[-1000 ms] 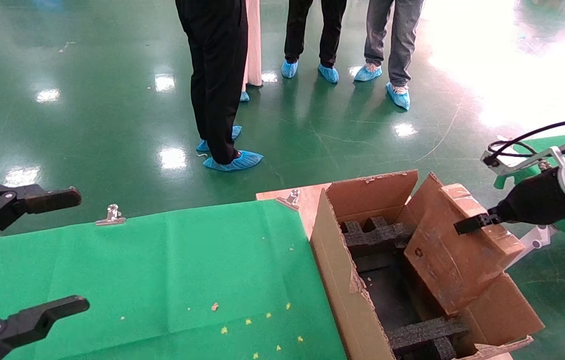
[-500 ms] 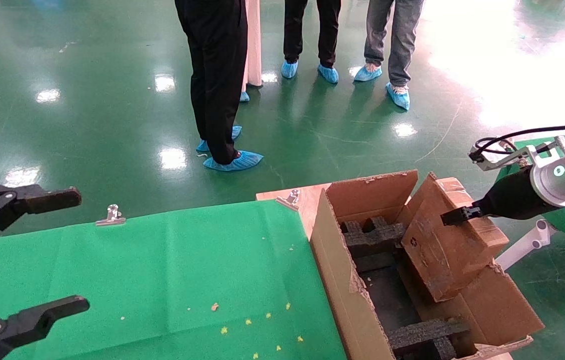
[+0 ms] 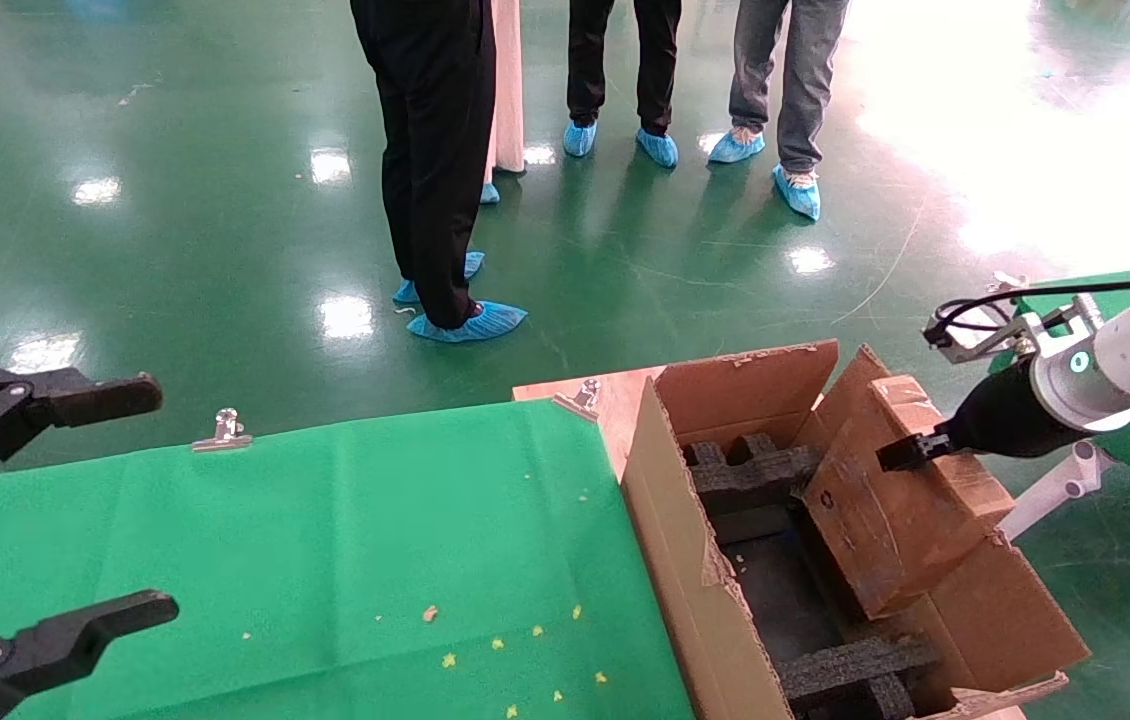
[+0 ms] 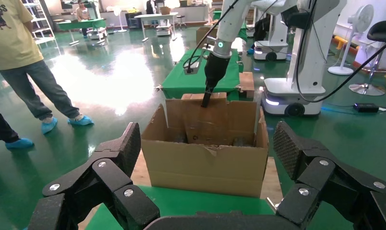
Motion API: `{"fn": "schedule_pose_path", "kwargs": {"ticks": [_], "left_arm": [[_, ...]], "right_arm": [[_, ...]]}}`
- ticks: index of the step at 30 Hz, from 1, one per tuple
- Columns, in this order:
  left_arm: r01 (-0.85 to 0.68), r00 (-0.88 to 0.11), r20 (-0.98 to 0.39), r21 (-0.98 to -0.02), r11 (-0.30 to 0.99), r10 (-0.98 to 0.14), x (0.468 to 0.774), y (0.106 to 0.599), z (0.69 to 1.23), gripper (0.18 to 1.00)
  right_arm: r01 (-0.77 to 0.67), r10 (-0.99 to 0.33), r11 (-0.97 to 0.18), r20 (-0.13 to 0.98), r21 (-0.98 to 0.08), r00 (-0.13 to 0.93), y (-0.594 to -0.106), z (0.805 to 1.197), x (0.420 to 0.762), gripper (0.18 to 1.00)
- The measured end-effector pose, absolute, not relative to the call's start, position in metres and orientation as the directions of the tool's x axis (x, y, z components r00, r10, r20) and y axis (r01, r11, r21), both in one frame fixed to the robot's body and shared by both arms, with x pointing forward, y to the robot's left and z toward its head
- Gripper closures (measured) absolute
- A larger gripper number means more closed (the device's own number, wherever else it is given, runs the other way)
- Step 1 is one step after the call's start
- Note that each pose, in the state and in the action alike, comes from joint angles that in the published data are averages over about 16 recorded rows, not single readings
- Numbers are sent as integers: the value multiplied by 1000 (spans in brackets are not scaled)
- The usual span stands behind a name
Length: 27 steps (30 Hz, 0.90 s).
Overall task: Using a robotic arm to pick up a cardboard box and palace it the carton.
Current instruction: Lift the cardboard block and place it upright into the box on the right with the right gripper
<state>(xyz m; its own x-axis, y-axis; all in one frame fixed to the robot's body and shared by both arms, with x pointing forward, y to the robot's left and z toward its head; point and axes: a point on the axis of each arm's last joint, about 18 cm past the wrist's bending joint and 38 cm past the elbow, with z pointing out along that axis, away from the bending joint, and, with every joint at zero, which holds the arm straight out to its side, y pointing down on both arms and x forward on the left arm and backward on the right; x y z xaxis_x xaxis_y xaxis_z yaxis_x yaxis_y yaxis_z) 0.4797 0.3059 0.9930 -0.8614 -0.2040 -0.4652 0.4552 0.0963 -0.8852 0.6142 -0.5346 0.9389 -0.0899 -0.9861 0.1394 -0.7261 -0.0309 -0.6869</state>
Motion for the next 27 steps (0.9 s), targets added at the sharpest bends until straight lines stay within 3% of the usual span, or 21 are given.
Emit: {"fn": "schedule_pose_path", "kwargs": {"ticks": [27], "left_arm": [[455, -861, -465, -885, 96, -204, 480, 306, 993, 184]], "right_arm": [[-739, -981, -70, 180, -670, -70, -525, 892, 649, 880]]}}
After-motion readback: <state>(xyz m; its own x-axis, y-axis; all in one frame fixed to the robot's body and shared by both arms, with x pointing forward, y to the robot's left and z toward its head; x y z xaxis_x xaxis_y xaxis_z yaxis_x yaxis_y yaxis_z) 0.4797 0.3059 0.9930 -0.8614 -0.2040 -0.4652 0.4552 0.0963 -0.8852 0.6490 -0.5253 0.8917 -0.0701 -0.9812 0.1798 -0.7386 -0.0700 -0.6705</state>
